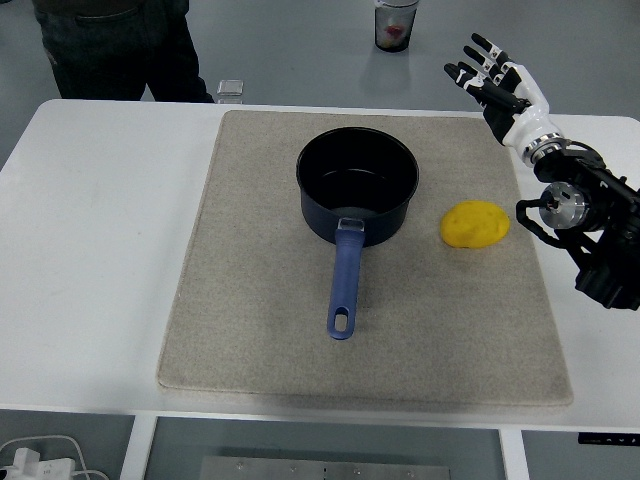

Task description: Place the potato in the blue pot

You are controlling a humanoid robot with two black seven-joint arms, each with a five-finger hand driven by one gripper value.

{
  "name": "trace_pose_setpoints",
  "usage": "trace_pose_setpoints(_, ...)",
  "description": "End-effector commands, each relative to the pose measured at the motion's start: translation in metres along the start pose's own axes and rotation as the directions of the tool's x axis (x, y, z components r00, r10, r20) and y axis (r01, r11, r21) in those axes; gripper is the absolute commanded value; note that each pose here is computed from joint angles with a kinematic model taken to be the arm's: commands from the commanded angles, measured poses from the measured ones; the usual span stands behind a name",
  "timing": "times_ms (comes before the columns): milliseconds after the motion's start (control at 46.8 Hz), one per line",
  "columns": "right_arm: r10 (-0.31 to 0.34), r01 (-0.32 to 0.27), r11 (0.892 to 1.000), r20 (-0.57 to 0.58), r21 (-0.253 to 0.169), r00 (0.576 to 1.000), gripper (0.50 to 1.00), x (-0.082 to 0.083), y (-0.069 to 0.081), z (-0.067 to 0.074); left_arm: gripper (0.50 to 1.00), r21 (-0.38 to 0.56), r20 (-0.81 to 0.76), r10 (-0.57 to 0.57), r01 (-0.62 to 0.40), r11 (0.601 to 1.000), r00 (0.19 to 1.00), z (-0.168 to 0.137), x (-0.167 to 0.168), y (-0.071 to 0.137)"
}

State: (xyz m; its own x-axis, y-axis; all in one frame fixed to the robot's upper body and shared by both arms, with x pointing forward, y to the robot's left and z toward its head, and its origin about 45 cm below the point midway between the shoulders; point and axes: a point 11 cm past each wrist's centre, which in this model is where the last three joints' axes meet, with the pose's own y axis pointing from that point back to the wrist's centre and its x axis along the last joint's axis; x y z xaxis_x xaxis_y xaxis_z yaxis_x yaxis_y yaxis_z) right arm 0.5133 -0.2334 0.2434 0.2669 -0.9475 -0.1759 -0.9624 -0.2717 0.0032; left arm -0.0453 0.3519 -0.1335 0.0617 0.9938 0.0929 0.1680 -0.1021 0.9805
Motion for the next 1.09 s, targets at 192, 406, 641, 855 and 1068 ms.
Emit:
trace_pose_setpoints(192,-0.101,0.079,0.992,-0.238,-0.101,0.966,0.93,0.005,0.013,0.019,0.996,0.0,0.001,-0.003,0.003,1.0,1.0,0.0,-0.001,0.0)
trace_pose_setpoints(406,-0.126,0.081,0.987,-0.349,-0.139,0.928,0.93,0.037,0.029,0.016,0.996,0.0,0.002,-0.003,0.003,1.0,1.0,0.0,-0.001,0.0)
trace_pose_setpoints(641,-0.176,0.111,0.978,-0.408,-0.178,0.896,0.93,0.067,0.058,-0.003,0.996,-0.002,0.002,-0.004,0.004,1.0,1.0,0.001,-0.001,0.0)
trace_pose_setpoints(855,-0.214,0.13,0.968,-0.439,-0.212,0.873,0.93,0.086,0.085,-0.012,0.996,0.0,0.002,-0.003,0.003,1.0,1.0,0.0,-0.001,0.0)
trace_pose_setpoints(1068,-0.263,0.165,0.954,-0.433,-0.252,0.862,0.93,0.081,0.102,-0.001,0.996,-0.002,0.002,-0.004,0.004,1.0,1.0,0.001,-0.001,0.0)
